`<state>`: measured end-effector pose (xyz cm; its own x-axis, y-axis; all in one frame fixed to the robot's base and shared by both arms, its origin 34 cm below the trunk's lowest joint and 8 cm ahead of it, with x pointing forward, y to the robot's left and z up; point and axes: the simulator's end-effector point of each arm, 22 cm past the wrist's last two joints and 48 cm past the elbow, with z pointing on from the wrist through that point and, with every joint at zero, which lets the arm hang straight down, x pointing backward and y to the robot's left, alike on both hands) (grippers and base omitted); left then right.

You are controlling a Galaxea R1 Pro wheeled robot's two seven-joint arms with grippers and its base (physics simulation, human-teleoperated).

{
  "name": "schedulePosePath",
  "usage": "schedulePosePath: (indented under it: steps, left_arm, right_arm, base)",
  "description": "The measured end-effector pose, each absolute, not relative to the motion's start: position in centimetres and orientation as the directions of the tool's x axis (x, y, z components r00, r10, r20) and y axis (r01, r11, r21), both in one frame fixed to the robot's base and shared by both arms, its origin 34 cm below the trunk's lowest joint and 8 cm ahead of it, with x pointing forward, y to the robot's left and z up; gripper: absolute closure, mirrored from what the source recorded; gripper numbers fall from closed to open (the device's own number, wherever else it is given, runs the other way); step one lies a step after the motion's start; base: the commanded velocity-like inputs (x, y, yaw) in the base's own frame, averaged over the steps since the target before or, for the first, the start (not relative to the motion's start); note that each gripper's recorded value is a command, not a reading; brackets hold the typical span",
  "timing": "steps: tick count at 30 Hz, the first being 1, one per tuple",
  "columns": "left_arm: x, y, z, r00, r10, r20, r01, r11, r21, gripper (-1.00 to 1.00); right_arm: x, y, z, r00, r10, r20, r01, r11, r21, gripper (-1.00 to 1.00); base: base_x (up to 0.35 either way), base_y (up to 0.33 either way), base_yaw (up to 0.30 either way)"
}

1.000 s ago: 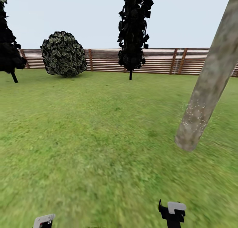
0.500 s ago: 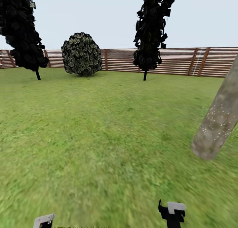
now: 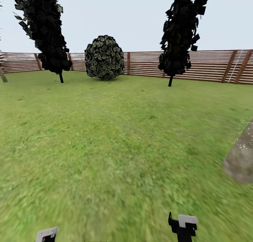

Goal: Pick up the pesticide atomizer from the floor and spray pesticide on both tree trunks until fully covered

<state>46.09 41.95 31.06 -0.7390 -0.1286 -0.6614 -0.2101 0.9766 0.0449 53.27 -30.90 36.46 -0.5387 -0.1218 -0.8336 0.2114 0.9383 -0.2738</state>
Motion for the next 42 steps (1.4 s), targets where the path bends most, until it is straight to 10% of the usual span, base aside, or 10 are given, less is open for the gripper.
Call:
schedulePosePath:
  steps: [42]
  left_arm:
    - [46.04, 41.77, 30.99, -0.741, -0.126, -0.659, -0.206, 0.978, 0.045, 1.00]
  right_arm:
    - [53.17, -30.78, 36.40, -0.540, -0.121, -0.833, 0.211, 0.939, -0.273, -1.00]
  base:
    - [0.000, 0.000, 0.281]
